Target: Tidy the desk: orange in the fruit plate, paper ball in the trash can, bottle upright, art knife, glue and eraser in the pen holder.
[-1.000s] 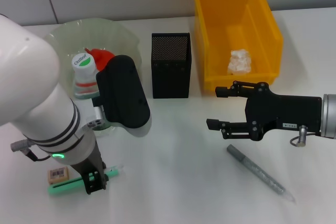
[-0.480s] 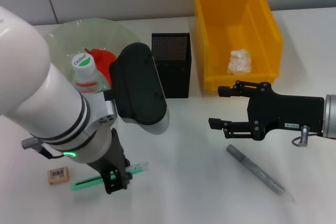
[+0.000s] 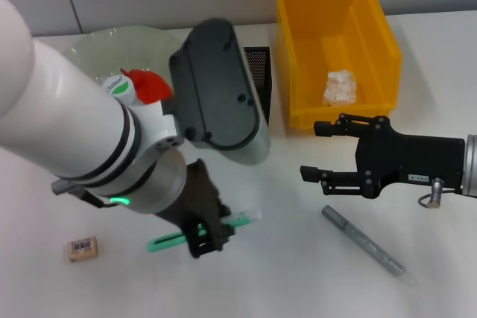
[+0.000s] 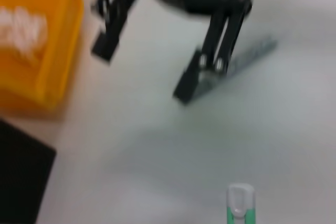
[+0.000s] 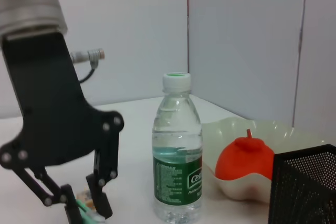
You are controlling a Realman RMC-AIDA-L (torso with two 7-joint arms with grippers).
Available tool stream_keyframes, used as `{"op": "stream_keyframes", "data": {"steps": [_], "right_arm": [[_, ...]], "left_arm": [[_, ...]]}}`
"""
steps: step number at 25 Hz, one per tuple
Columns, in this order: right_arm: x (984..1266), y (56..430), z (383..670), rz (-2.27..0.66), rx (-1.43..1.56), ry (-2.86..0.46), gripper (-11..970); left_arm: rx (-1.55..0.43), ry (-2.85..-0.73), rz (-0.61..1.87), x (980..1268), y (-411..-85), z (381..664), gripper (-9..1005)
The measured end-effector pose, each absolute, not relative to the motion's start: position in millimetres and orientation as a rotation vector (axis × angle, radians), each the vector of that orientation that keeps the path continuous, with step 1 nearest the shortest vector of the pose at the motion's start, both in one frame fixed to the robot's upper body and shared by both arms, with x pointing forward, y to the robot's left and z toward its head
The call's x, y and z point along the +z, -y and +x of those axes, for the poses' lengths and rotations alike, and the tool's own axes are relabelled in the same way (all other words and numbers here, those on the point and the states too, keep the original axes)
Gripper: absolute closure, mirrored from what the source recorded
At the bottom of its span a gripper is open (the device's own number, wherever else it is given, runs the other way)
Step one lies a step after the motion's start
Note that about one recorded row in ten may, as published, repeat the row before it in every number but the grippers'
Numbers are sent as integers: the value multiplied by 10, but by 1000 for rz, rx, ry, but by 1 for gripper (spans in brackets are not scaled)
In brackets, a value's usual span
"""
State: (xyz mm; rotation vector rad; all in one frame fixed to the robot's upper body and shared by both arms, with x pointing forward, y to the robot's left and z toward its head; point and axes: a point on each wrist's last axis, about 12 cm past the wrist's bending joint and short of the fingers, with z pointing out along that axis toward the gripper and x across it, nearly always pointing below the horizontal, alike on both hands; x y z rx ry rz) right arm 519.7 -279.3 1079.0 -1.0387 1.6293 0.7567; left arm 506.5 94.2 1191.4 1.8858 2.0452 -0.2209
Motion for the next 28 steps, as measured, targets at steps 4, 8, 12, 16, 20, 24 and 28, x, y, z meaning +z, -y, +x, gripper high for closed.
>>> {"op": "stream_keyframes", "data": {"steps": [4,8,12,16,20,24,28], "right_arm": [[10778,2806,5181,-1034,756,-1634,194],[10764,2827,5156,-1027,753,-1640,194],[10768,2865,5141,-1015,741,-1643,194],[10772,2875,5137,-1009,739,-1642,194],[10775,2887,5133,-1003,738,-1641,194],[10773,2891,5129,-1002,738,-1642,194],[10767,2907,5116,-998,736,-1646,195]], "left_arm": [[-266,-1995,1856,12017,-888,5050,785],[-351,-1947,1830,12101,-832,5038,783],[-408,-1904,1806,12188,-803,5021,781],[-423,-1893,1793,12216,-801,5021,778],[-486,-1816,1705,12371,-770,5039,776],[-516,-1769,1644,12442,-769,5086,773],[-539,-1714,1578,12505,-784,5139,771]]}}
